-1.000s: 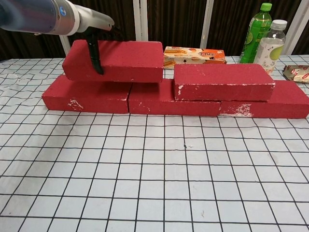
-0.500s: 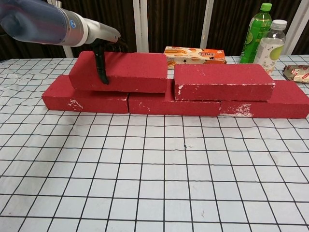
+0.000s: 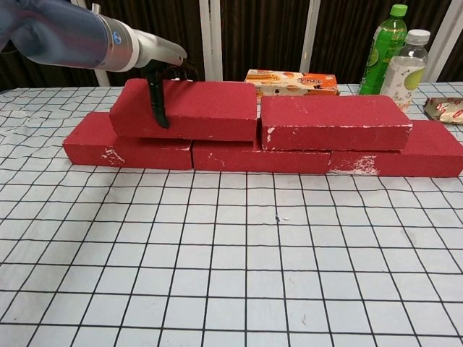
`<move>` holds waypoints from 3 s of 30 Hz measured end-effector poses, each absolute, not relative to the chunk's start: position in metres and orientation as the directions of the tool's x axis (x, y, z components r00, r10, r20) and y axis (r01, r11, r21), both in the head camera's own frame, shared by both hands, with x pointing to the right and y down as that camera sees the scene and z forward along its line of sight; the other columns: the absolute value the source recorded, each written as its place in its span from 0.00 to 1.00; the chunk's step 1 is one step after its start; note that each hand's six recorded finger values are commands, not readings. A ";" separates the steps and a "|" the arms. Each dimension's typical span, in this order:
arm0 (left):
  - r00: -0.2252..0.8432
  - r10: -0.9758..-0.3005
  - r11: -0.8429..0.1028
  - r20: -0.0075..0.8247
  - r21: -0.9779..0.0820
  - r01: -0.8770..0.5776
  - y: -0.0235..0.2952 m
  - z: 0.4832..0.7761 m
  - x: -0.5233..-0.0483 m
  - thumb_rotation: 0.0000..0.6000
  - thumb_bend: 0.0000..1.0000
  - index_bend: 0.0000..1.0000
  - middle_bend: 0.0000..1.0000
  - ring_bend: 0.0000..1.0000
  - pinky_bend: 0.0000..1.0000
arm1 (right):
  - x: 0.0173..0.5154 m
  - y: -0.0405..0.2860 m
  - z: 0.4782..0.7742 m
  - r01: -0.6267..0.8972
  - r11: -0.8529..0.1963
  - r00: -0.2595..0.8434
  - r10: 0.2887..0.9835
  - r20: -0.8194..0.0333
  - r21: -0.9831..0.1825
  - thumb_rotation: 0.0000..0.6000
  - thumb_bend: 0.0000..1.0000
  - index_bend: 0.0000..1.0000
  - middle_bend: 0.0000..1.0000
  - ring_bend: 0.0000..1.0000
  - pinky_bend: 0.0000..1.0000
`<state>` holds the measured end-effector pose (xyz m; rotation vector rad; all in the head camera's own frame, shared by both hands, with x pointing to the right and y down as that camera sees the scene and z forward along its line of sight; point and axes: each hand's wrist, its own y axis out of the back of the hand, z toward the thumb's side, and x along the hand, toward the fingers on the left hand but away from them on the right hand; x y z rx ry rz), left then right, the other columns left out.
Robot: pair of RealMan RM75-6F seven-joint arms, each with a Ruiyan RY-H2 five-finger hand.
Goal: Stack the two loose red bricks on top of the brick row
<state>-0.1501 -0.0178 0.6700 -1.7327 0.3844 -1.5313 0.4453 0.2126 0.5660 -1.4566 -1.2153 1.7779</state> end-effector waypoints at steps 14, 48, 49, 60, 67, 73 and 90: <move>0.231 -0.671 -0.652 0.705 -0.709 0.270 -0.017 0.675 -0.145 1.00 0.00 0.22 0.18 0.11 0.14 | 0.445 0.213 0.565 0.132 -0.450 -0.277 0.839 -0.469 -0.883 1.00 0.15 0.05 0.00 0.00 0.00; 0.226 -0.667 -0.658 0.710 -0.703 0.269 -0.017 0.675 -0.144 1.00 0.00 0.22 0.14 0.10 0.15 | 0.445 0.214 0.566 0.132 -0.451 -0.295 0.832 -0.470 -0.883 1.00 0.15 0.05 0.00 0.00 0.00; 0.225 -0.667 -0.658 0.710 -0.703 0.269 -0.017 0.675 -0.144 1.00 0.00 0.22 0.14 0.10 0.15 | 0.445 0.214 0.566 0.132 -0.451 -0.295 0.832 -0.470 -0.883 1.00 0.15 0.05 0.00 0.00 0.00; 0.229 -0.663 -0.668 0.713 -0.701 0.249 -0.016 0.677 -0.142 1.00 0.00 0.22 0.13 0.10 0.15 | 0.445 0.214 0.566 0.129 -0.451 -0.297 0.832 -0.469 -0.883 1.00 0.15 0.05 0.00 0.00 0.00; 0.226 -0.659 -0.677 0.717 -0.697 0.238 -0.016 0.676 -0.143 1.00 0.00 0.21 0.09 0.07 0.14 | 0.445 0.214 0.566 0.128 -0.451 -0.298 0.832 -0.469 -0.883 1.00 0.15 0.05 0.00 0.00 0.00; 0.211 -0.655 -0.686 0.726 -0.688 0.236 -0.016 0.676 -0.145 1.00 0.00 0.18 0.08 0.07 0.13 | 0.445 0.215 0.566 0.127 -0.455 -0.299 0.830 -0.471 -0.882 1.00 0.15 0.05 0.00 0.00 0.00; 0.204 -0.659 -0.682 0.724 -0.690 0.245 -0.016 0.677 -0.145 1.00 0.00 0.16 0.08 0.07 0.13 | 0.445 0.215 0.567 0.127 -0.458 -0.304 0.826 -0.474 -0.880 1.00 0.15 0.05 0.00 0.00 0.00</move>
